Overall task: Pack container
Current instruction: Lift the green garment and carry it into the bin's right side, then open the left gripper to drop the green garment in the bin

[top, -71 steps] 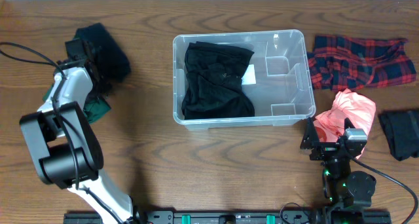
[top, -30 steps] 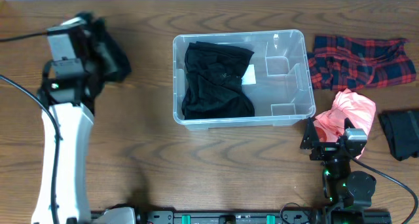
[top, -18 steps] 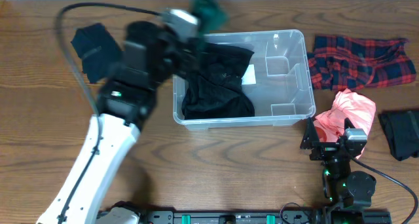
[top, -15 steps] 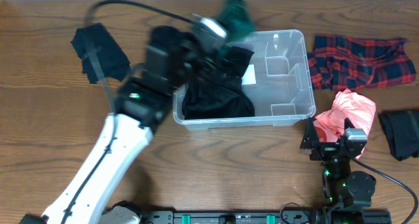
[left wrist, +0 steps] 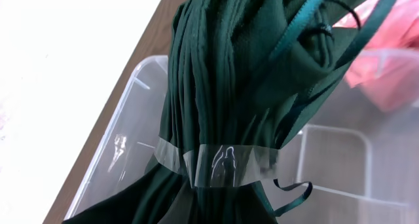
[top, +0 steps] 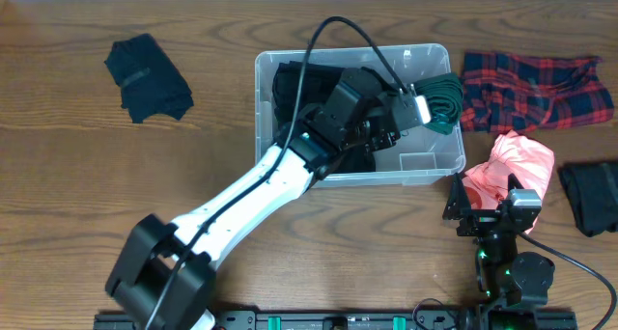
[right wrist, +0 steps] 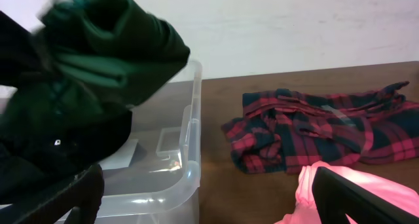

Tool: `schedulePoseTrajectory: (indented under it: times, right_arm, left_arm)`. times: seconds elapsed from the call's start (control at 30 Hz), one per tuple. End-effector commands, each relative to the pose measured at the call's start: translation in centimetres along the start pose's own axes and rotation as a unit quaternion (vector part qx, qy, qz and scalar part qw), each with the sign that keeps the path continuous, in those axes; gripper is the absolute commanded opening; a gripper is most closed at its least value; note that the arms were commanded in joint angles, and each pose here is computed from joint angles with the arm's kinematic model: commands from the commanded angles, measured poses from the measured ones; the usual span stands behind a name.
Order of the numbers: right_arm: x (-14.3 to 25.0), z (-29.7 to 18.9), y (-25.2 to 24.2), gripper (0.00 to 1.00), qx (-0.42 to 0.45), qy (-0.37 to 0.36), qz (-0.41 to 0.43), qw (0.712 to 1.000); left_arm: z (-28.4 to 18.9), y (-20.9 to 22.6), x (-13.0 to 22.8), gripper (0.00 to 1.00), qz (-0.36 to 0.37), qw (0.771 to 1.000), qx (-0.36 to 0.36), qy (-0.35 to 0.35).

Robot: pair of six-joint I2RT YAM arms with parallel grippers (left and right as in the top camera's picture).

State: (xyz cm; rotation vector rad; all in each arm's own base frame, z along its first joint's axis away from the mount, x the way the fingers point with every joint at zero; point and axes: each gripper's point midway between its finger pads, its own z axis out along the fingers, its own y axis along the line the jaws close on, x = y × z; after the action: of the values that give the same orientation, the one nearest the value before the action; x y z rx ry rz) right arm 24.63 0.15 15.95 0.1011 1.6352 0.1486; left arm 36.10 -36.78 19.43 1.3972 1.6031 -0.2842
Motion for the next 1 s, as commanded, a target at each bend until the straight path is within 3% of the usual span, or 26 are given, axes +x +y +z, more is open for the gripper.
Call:
schedulePoseTrajectory:
  times: [0.0, 0.67, 0.7, 0.77, 0.83, 0.9, 0.97]
  right_arm:
    - [0.1, 0.0, 0.3, 0.99, -0.006, 0.000, 0.003, 1.000]
    - [0.1, 0.0, 0.3, 0.99, -0.006, 0.000, 0.003, 1.000]
    - [0.1, 0.0, 0.3, 0.99, -0.006, 0.000, 0.003, 1.000]
    - [0.1, 0.0, 0.3, 0.99, -0.006, 0.000, 0.003, 1.000]
    - [0.1, 0.0, 0.3, 0.99, -0.006, 0.000, 0.003, 1.000]
    - [0.1, 0.0, 0.3, 0.99, -0.006, 0.000, 0.003, 1.000]
    - [0.1, 0.0, 0.3, 0.99, -0.006, 0.000, 0.003, 1.000]
  left_arm:
    - [0.8, 0.9, 0.6, 0.06, 0.016, 1.000, -0.023, 0.007]
    - [7.1, 0.7, 5.6, 0.06, 0.020, 0.999, -0.038, 0.030]
    - [7.2, 0.7, 5.7, 0.17, 0.020, 0.999, -0.038, 0.031]
    - [7.2, 0.8, 6.0, 0.65, 0.019, 0.999, -0.038, 0.034]
    - [7.2, 0.9, 6.0, 0.86, 0.017, 0.999, -0.039, 0.034]
    - [7.2, 0.9, 6.0, 0.95, 0.017, 0.999, -0.039, 0.033]
    - [7.0, 1.0, 5.7, 0.96, 0.017, 0.999, -0.040, 0.031]
